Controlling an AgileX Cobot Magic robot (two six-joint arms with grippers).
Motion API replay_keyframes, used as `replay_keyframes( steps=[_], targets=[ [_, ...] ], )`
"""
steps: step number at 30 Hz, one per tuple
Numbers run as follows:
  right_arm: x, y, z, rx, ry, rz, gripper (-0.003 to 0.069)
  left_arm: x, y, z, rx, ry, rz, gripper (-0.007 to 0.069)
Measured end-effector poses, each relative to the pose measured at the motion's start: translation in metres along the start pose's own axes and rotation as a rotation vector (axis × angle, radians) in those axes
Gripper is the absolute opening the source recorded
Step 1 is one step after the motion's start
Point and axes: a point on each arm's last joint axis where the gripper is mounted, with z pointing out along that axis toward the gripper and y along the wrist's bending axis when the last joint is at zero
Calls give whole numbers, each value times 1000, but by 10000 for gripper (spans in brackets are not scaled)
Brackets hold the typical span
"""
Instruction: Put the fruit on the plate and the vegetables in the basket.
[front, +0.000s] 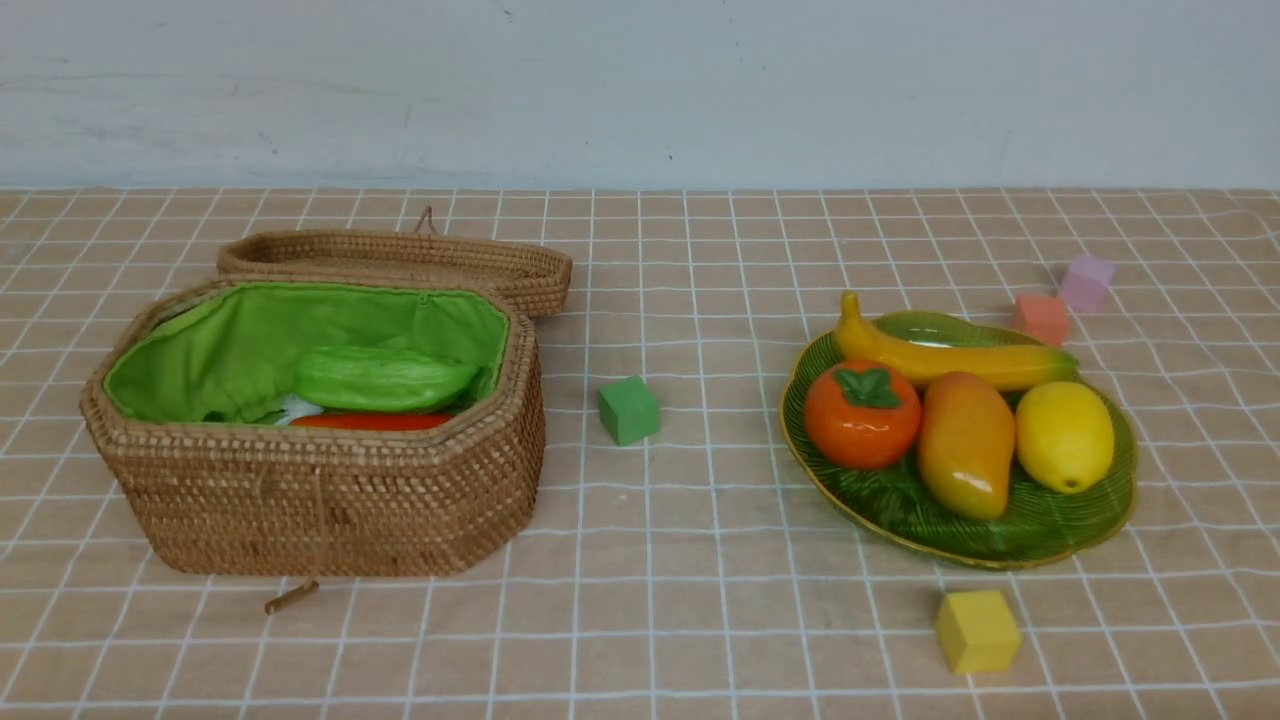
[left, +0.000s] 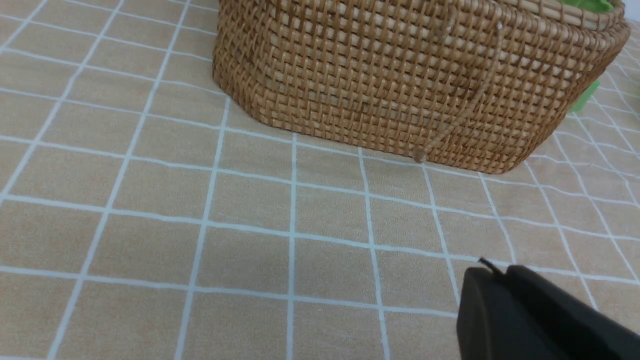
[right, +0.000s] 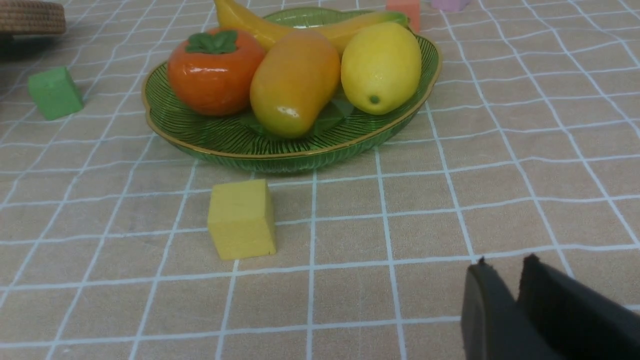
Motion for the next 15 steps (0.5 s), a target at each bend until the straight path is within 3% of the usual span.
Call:
replay_keyframes(
  steps=[15],
  targets=[
    [0,0,0,0,0,0,136,0,0,0,0,0,0,41]
  ],
)
